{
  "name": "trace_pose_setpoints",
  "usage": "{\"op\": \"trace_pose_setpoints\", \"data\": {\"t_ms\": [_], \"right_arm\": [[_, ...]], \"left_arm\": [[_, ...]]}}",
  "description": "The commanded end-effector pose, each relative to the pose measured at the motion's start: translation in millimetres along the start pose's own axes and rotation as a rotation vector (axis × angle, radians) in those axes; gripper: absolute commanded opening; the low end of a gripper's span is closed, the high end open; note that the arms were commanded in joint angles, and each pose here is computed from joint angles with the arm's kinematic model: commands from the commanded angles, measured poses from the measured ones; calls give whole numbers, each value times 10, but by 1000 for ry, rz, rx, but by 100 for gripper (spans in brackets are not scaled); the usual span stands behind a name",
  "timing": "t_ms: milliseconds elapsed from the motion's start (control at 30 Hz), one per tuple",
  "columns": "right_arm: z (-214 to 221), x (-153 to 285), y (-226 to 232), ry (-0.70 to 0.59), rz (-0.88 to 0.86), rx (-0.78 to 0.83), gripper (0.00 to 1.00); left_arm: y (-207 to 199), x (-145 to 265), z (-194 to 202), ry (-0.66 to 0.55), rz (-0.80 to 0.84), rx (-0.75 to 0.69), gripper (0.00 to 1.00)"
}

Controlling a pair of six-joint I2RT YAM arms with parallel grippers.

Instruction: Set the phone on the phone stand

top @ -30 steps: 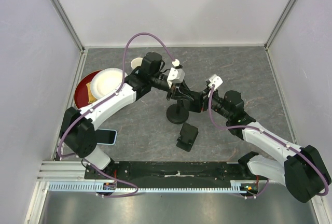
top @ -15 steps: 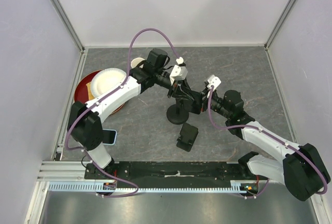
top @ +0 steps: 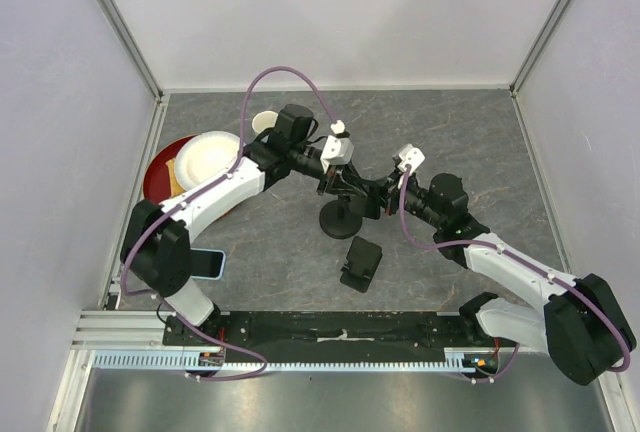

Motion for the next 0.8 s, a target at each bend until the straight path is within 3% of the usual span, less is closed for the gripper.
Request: {"op": "trace_pose_setpoints", "data": {"t_ms": [0, 167, 367, 600, 767], "right_arm": [[-216, -41, 65, -84, -41, -25, 0], [-230, -44, 52, -100, -3, -36, 0], [-243, -100, 49, -146, 193, -43, 0], [-145, -45, 134, -221, 509, -44, 0], [-31, -7, 253, -214, 729, -9, 0]], "left_arm": [[141, 213, -188, -19, -184, -168, 2], [85, 274, -241, -25, -253, -146, 2], [27, 282, -281, -31, -408, -31, 2], [-67, 265, -269, 11, -812, 218, 2], [-149, 318, -192, 29, -1134, 259, 2]]}}
Point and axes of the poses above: each gripper's point midway between its finger pads, its own x axis back along the fingers, its own y axis along the line the jaws close on, z = x × y, the point moved 8 cm from there along x, back along the fingers, and after that the axes turned 6 degrees about x, right-handed, at the moved point
